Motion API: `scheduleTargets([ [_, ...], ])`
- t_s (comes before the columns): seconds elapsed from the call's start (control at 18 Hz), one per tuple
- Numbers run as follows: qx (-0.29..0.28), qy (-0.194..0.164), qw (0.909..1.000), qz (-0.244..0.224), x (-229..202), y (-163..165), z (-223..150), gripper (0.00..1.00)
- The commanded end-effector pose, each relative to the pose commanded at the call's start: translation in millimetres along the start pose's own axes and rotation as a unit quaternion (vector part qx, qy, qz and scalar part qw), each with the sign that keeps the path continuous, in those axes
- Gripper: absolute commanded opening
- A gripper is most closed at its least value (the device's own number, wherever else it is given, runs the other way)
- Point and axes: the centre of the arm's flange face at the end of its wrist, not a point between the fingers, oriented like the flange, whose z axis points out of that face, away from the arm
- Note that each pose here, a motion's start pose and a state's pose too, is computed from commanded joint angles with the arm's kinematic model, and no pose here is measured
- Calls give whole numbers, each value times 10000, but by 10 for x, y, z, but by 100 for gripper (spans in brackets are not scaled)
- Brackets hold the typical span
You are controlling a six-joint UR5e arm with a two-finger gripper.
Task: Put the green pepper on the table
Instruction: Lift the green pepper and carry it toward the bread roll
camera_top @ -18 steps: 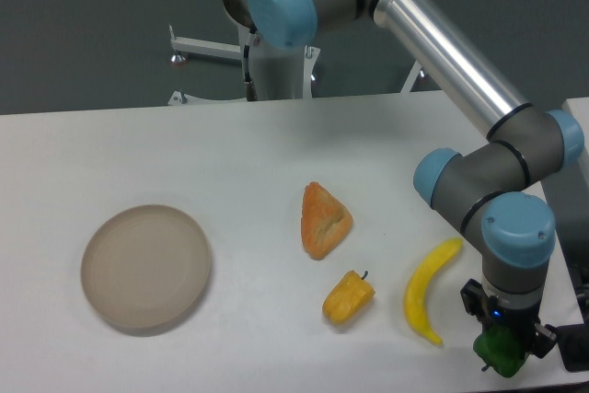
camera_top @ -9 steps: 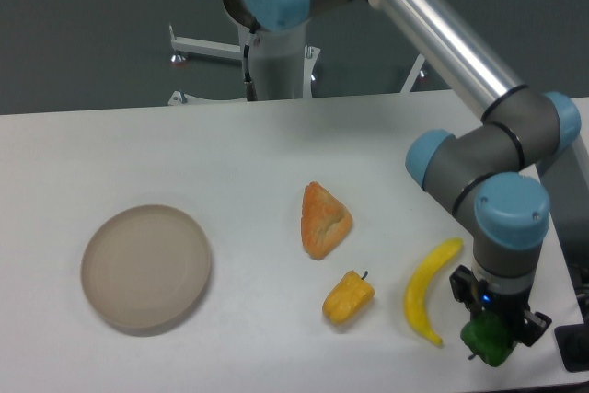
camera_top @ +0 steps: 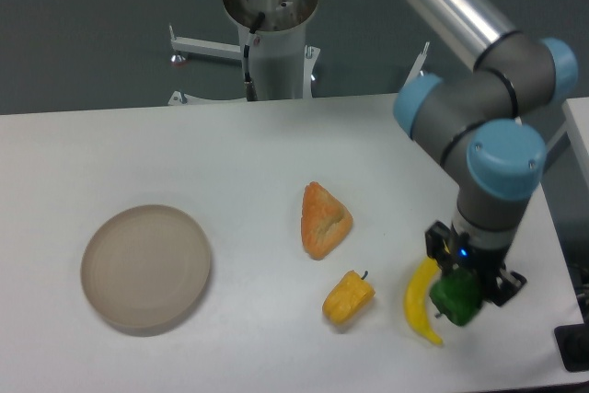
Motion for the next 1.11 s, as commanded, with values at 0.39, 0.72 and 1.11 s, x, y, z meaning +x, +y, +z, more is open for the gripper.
scheduleTargets([
  [0.39, 119, 489, 9974, 518, 332, 910, 85, 47],
  [0.72, 126, 595, 9960, 657, 807, 1313, 466, 44],
  [1.11, 253, 825, 9947, 557, 1120, 1370, 710, 44],
])
